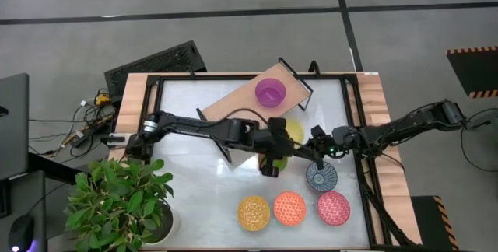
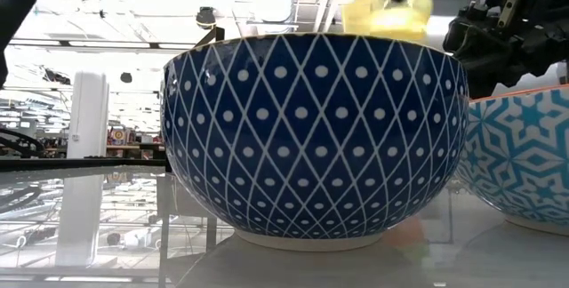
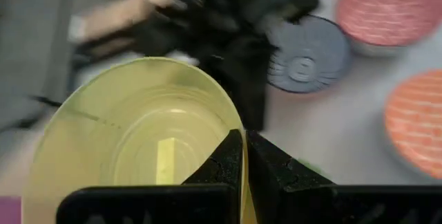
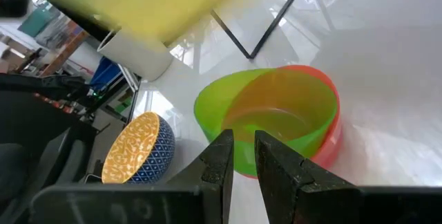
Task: Place and stack bowls onto a shelf
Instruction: Stack the yellow bowl on top of the purple bowl on the shelf
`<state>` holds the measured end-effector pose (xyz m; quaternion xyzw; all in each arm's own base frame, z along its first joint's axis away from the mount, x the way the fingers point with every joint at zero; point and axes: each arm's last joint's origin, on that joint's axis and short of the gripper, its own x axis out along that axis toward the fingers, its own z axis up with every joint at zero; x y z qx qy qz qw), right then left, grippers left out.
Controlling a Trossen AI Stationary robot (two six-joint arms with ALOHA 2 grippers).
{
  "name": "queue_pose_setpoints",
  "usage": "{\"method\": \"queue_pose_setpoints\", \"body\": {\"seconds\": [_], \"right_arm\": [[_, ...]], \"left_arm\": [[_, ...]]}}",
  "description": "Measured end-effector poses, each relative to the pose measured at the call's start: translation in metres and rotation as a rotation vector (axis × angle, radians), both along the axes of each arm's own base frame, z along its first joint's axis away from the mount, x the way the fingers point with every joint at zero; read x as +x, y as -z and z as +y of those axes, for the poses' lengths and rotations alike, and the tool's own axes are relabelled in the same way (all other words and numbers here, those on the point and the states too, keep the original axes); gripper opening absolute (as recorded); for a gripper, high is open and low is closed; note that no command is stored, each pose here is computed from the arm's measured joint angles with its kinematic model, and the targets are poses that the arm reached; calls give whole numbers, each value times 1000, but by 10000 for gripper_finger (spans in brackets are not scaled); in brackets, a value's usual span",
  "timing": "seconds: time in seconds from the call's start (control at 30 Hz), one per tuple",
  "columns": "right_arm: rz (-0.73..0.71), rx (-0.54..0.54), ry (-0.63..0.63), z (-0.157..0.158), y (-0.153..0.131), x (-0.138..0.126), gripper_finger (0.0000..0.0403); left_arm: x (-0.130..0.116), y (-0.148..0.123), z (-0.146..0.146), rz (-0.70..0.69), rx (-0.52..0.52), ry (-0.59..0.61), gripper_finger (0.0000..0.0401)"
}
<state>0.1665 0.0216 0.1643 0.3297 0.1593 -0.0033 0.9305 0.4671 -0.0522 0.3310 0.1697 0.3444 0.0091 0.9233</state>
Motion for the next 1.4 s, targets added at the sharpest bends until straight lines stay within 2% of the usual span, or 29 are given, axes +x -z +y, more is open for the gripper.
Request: {"method": "queue_pose_setpoints", "body": {"seconds": [0.13, 0.23, 0.5, 0.67, 0.87, 1.07, 1.4], "right_arm": [[0, 0, 0, 0, 0, 0, 86], [3, 0, 7, -1, 0, 0, 86], [6, -1, 20, -3, 1, 0, 86], [8, 0, 19, -3, 1, 0, 86], [8, -2, 19, -3, 1, 0, 86], [8, -6, 32, -6, 1, 0, 86], [10, -8, 55, -10, 1, 1, 86]], "left_arm": [[-11, -24, 8, -66, 148, -79, 0], [-16, -37, 27, -89, 220, -157, 0], [-17, -34, 105, -84, 178, -350, 0], [-19, -33, 132, -91, 74, -341, 0], [-18, -24, 132, -65, 49, -294, 0], [-18, 1, 133, 17, 56, -324, 0], [-18, -1, 135, -2, 35, -313, 0]]}}
